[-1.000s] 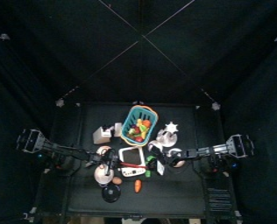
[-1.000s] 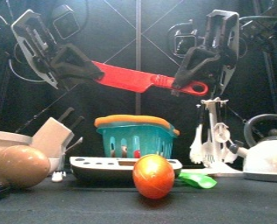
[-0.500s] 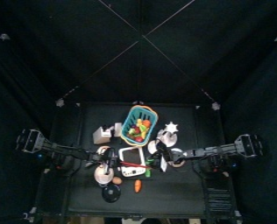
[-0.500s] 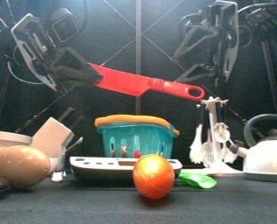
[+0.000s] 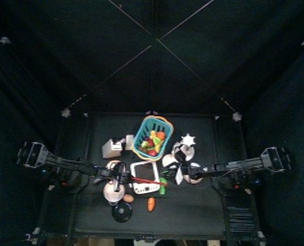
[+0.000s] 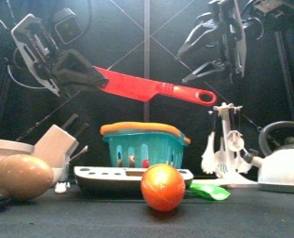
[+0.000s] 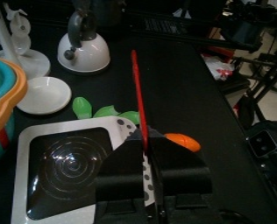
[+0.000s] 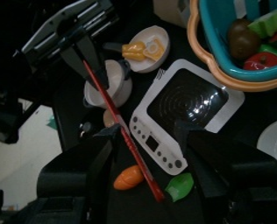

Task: Grab knife with other hand

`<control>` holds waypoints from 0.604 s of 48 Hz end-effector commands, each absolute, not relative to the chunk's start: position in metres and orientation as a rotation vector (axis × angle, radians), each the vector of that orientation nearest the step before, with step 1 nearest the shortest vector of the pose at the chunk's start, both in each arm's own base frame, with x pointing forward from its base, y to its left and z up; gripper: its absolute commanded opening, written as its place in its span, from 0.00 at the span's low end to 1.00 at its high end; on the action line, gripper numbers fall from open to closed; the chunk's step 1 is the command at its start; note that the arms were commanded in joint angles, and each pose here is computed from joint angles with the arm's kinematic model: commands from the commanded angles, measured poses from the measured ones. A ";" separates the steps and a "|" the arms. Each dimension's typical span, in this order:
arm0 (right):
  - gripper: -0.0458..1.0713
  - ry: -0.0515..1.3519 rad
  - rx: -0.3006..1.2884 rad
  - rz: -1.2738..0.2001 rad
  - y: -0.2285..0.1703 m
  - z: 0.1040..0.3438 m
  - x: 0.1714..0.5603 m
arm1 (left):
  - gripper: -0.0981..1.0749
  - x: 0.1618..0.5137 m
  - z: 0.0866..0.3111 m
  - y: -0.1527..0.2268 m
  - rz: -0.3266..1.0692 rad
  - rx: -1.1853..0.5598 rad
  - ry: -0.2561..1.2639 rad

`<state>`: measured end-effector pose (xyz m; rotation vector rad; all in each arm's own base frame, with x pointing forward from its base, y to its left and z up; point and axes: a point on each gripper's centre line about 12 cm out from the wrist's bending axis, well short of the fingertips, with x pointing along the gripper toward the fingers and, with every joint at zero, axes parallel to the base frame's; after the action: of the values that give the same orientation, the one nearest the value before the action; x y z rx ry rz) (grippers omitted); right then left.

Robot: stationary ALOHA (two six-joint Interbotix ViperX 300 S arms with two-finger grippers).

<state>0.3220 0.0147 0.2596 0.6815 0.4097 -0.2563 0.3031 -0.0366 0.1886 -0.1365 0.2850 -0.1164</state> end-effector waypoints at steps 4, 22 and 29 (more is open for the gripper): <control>0.82 0.370 0.710 -0.280 0.021 0.282 0.321 | 0.31 0.305 0.197 -0.037 -0.122 -0.134 0.253; 0.81 0.593 0.551 -0.372 0.026 0.299 0.306 | 0.31 0.305 0.197 -0.037 -0.122 -0.134 0.253; 0.81 0.703 0.419 -0.270 0.035 0.285 0.308 | 0.31 0.306 0.197 -0.038 -0.124 -0.134 0.251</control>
<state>0.3052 0.0294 0.2799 0.4530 0.6892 -0.3321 0.3030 -0.0365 0.1890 -0.1363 0.2833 -0.1158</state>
